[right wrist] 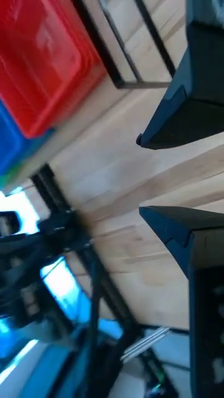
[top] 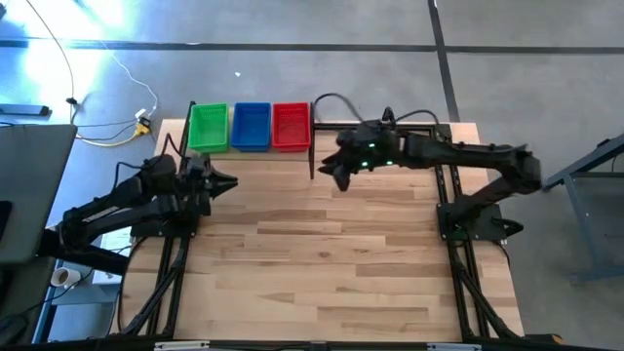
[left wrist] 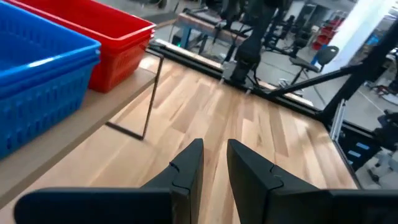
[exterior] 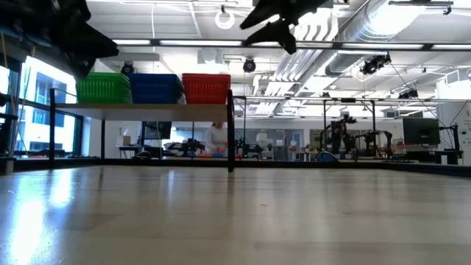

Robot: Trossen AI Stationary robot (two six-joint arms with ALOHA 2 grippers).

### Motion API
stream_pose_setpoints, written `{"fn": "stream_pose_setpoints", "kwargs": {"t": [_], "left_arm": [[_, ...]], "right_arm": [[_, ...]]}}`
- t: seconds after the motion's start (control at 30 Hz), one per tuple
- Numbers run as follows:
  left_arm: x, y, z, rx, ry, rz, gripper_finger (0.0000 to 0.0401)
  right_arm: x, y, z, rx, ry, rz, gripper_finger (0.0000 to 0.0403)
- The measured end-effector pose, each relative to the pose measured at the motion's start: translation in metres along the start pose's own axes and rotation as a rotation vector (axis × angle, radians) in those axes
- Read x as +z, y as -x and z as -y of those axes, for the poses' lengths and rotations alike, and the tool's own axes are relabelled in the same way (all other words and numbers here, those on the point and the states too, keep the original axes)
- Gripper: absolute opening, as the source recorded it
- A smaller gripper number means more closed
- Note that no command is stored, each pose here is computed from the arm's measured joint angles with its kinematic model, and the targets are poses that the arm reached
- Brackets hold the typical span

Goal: Stack baskets on shelf by color
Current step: Return to Home Position

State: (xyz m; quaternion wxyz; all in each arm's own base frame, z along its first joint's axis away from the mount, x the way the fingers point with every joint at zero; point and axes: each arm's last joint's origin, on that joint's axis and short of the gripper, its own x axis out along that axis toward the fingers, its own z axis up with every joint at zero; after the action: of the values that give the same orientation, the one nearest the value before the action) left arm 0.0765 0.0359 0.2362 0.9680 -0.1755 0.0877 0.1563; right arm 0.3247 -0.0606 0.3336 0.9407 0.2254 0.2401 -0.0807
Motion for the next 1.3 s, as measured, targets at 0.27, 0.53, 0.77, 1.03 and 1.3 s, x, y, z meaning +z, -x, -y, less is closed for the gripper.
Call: {"fn": "stream_pose_setpoints", "kwargs": {"t": [0.27,0.53,0.77,1.03,1.3], "left_arm": [[-0.025,-0.005,-0.005,-0.044,-0.052,0.091,0.0062],[-0.038,-0.007,-0.006,-0.081,-0.097,0.108,0.0062],[-0.046,-0.016,-0.009,-0.07,-0.153,0.164,0.0062],[-0.059,-0.029,-0.014,-0.079,-0.143,0.234,0.0062],[-0.062,-0.032,-0.016,-0.057,-0.152,0.203,0.0062]], "right_arm": [[0.004,0.054,0.006,-0.002,-0.06,0.191,0.0145],[0.014,0.102,0.003,-0.019,-0.003,0.336,0.0145],[0.01,0.129,0.006,-0.084,0.023,0.351,0.0145],[-0.018,0.137,0.015,-0.135,0.026,0.324,0.0145],[-0.081,0.141,0.036,-0.074,0.02,0.479,0.0145]]}}
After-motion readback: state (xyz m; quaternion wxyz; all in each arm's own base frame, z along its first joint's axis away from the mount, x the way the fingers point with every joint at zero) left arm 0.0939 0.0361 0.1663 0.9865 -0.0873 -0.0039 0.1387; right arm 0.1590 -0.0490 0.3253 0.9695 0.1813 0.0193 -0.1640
